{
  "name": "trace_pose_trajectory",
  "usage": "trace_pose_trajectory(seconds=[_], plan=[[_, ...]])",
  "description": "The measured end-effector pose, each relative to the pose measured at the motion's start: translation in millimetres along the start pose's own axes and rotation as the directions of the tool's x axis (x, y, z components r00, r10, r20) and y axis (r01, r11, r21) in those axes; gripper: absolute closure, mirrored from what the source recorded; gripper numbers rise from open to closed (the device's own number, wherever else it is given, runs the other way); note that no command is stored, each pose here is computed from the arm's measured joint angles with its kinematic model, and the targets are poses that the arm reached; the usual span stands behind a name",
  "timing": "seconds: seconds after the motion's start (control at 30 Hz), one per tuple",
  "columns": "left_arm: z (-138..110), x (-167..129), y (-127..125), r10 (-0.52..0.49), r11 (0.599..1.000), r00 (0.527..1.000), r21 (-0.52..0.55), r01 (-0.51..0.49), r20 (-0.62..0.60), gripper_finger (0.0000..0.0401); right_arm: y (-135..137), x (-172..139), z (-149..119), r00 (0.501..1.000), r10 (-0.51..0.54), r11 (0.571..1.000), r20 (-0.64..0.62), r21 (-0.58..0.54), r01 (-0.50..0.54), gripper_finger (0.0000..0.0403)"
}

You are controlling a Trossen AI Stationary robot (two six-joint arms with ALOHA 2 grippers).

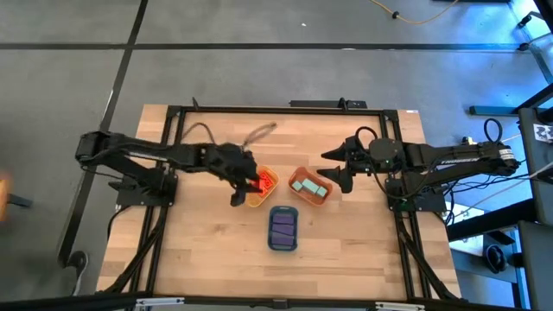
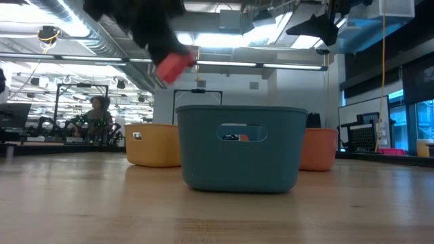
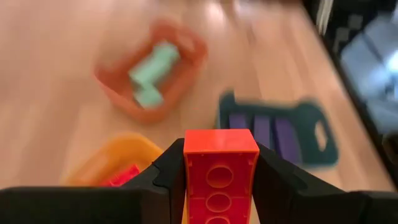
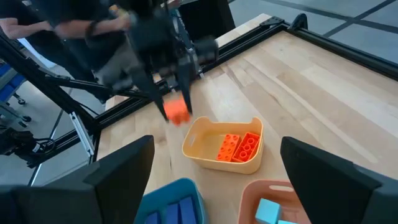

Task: Sort & place blocks by color
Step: Put the orange studded block into the yellow bin

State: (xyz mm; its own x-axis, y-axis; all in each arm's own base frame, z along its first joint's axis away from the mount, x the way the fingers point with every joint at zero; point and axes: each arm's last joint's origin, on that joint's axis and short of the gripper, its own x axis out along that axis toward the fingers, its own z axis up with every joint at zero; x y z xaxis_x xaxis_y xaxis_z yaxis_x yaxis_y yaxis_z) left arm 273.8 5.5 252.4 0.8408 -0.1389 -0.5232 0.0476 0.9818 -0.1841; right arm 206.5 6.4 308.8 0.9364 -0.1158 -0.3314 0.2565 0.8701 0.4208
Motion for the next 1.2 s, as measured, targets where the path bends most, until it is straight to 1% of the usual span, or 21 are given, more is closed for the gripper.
trace_pose_trajectory(seconds=[0.1, 0.2, 0.3, 0.43, 0.7, 0.83, 0.9, 1.07, 1.2], plan=[[-14.5, 21.1, 1.1, -0.006, 0.999, 0.994, 0.032, 0.01, -0.108, 0.0274, 0.0, 0.0, 0.0, 1.0, 0.0, 1.0, 0.0, 0.001, 0.0, 0.0053], [-26.6, 39.0, 2.5, -0.002, 0.999, 0.984, 0.052, 0.011, -0.18, 0.0274, -0.3, 0.0, 0.2, 1.0, -0.012, 1.0, 0.007, 0.003, 0.012, 0.0053], [-34.6, 50.1, 4.9, 0.003, 0.998, 0.975, 0.055, 0.009, -0.223, 0.0274, -0.5, 0.0, 0.3, 1.0, -0.02, 1.0, 0.012, 0.004, 0.02, 0.0053], [-42.3, 58.9, 8.1, 0.035, 0.992, 0.964, 0.128, -0.001, -0.264, 0.0274, -0.6, 0.5, 0.1, 1.0, -0.022, 1.0, 0.01, 0.005, 0.022, 0.0053], [-52.0, 61.4, 11.5, 0.097, 0.967, 0.936, 0.256, -0.008, -0.338, 0.0274, -1.2, 8.3, -3.7, 0.999, -0.037, 0.999, -0.017, 0.018, 0.037, 0.0053], [-53.9, 60.7, 11.4, 0.097, 0.951, 0.929, 0.308, 0.019, -0.358, 0.0274, -1.3, 14.0, -5.8, 0.999, -0.044, 0.999, -0.029, 0.015, 0.045, 0.0053], [-54.9, 60.3, 11.5, 0.095, 0.95, 0.925, 0.312, 0.026, -0.368, 0.0271, -1.2, 16.4, -6.5, 0.998, -0.046, 0.999, -0.032, 0.015, 0.046, 0.0053], [-55.0, 60.2, 11.5, 0.097, 0.949, 0.924, 0.314, 0.025, -0.369, 0.0246, -1.6, 19.7, -8.3, 0.998, -0.053, 0.998, -0.043, 0.014, 0.053, 0.0053], [-54.9, 60.3, 11.5, 0.097, 0.949, 0.925, 0.314, 0.025, -0.368, 0.0239, -1.5, 19.4, -8.0, 0.998, -0.051, 0.999, -0.041, 0.015, 0.052, 0.0053]])
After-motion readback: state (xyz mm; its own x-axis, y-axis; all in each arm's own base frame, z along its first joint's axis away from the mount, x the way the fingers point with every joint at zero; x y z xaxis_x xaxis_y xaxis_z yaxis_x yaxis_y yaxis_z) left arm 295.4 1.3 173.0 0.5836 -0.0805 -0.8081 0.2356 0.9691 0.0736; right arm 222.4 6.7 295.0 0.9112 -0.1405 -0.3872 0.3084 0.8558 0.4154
